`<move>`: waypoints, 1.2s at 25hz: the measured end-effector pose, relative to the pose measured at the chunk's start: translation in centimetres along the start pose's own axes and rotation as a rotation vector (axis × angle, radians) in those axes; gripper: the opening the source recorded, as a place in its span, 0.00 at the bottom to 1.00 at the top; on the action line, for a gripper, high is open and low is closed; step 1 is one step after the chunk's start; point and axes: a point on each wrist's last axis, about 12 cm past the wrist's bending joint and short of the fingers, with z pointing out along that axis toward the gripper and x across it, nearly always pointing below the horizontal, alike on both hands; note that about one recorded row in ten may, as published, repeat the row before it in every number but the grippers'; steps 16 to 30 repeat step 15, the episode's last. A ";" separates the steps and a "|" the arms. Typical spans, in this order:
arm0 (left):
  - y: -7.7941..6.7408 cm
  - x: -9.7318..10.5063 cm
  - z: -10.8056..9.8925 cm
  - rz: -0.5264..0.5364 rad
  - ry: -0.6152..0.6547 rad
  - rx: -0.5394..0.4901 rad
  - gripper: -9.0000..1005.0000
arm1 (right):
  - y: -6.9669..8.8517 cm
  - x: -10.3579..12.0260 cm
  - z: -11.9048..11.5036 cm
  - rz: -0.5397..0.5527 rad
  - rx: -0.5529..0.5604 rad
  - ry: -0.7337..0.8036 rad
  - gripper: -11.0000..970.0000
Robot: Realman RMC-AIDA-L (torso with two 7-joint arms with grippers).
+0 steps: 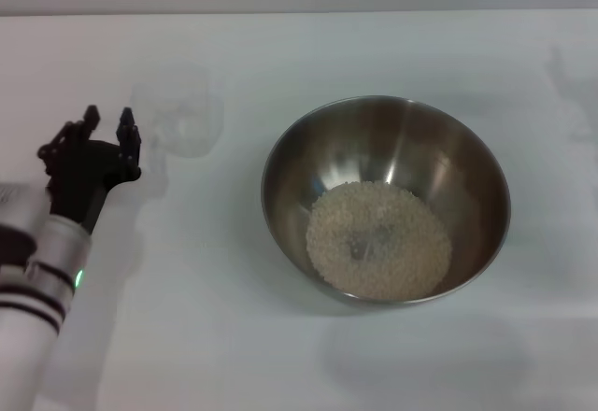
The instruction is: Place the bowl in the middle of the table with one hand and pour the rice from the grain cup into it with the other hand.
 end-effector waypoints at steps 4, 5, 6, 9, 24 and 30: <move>-0.3 -0.8 -2.6 0.060 -0.189 0.030 0.41 | -0.1 0.2 -0.5 0.000 0.007 0.015 0.84; -0.2 -1.3 -3.5 0.058 -0.262 0.032 0.42 | -0.1 0.4 -0.9 0.001 0.010 0.027 0.84; -0.2 -1.3 -3.5 0.058 -0.262 0.032 0.43 | -0.1 0.4 -0.9 0.001 0.010 0.027 0.84; 0.4 -1.6 -4.3 0.026 -0.326 0.030 0.50 | -0.1 0.6 -1.7 0.004 0.017 0.045 0.84; 1.3 -1.5 -4.6 -0.042 -0.336 0.025 0.66 | -0.2 1.2 -3.1 0.010 0.028 0.099 0.84; 1.3 -1.5 -4.6 -0.042 -0.336 0.025 0.66 | -0.2 1.2 -3.1 0.010 0.028 0.099 0.84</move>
